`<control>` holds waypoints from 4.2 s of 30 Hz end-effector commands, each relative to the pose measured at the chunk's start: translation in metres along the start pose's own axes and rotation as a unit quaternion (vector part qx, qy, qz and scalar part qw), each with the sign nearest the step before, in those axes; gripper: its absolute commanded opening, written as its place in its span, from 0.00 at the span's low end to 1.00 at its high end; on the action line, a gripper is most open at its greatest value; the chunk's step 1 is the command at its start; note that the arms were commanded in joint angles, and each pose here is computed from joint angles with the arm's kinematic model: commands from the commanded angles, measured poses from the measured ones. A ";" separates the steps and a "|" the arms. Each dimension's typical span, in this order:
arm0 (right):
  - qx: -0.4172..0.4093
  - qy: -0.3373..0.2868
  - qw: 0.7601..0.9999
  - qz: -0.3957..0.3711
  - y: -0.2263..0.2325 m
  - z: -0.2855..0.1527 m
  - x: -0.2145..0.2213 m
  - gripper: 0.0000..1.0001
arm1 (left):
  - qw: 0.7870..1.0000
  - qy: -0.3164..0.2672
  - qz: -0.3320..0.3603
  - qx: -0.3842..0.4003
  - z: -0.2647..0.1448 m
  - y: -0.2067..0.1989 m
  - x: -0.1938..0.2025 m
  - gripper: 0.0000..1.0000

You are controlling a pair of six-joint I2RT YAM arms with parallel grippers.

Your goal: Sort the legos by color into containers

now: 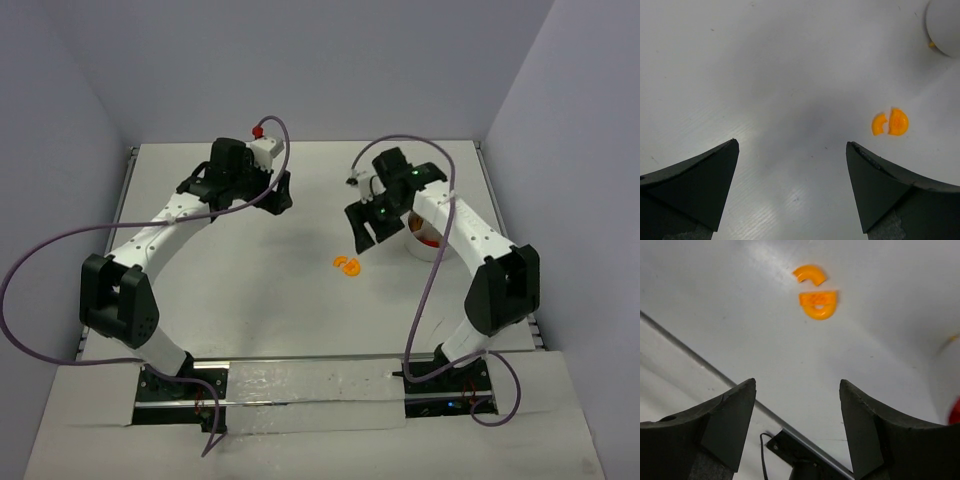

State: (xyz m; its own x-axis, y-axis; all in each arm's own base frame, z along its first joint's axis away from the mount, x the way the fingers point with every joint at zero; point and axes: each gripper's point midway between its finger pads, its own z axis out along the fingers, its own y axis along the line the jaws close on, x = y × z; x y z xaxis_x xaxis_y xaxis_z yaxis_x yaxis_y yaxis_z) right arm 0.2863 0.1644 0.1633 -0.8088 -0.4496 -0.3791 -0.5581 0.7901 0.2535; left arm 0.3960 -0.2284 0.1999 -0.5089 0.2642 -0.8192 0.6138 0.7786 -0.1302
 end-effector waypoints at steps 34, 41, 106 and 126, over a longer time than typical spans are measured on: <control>0.134 0.107 0.985 -0.033 -0.001 0.136 0.014 0.81 | 0.997 0.052 0.021 0.058 -0.012 -0.018 0.034 0.97; 0.149 0.108 0.982 -0.034 -0.007 0.144 0.013 0.80 | 0.997 0.056 0.023 0.056 -0.008 -0.015 0.034 0.96; 0.184 -0.172 0.966 0.054 -0.090 -0.054 -0.070 0.53 | 1.000 0.017 0.007 0.006 -0.004 0.003 0.000 0.99; 0.328 -0.145 0.919 0.165 -0.192 -0.069 -0.020 0.54 | 1.000 0.020 0.003 0.007 0.010 0.007 -0.009 0.99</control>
State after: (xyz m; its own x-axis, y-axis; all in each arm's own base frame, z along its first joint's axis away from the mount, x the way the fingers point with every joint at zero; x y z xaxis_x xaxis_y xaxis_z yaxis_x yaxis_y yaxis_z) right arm 0.3899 0.0083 0.1892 -0.7850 -0.1034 -0.6108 -0.0460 0.9930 -0.1090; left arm 0.3988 -0.2271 0.1794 -0.5691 0.3152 -0.7594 0.6217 0.7694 -0.1465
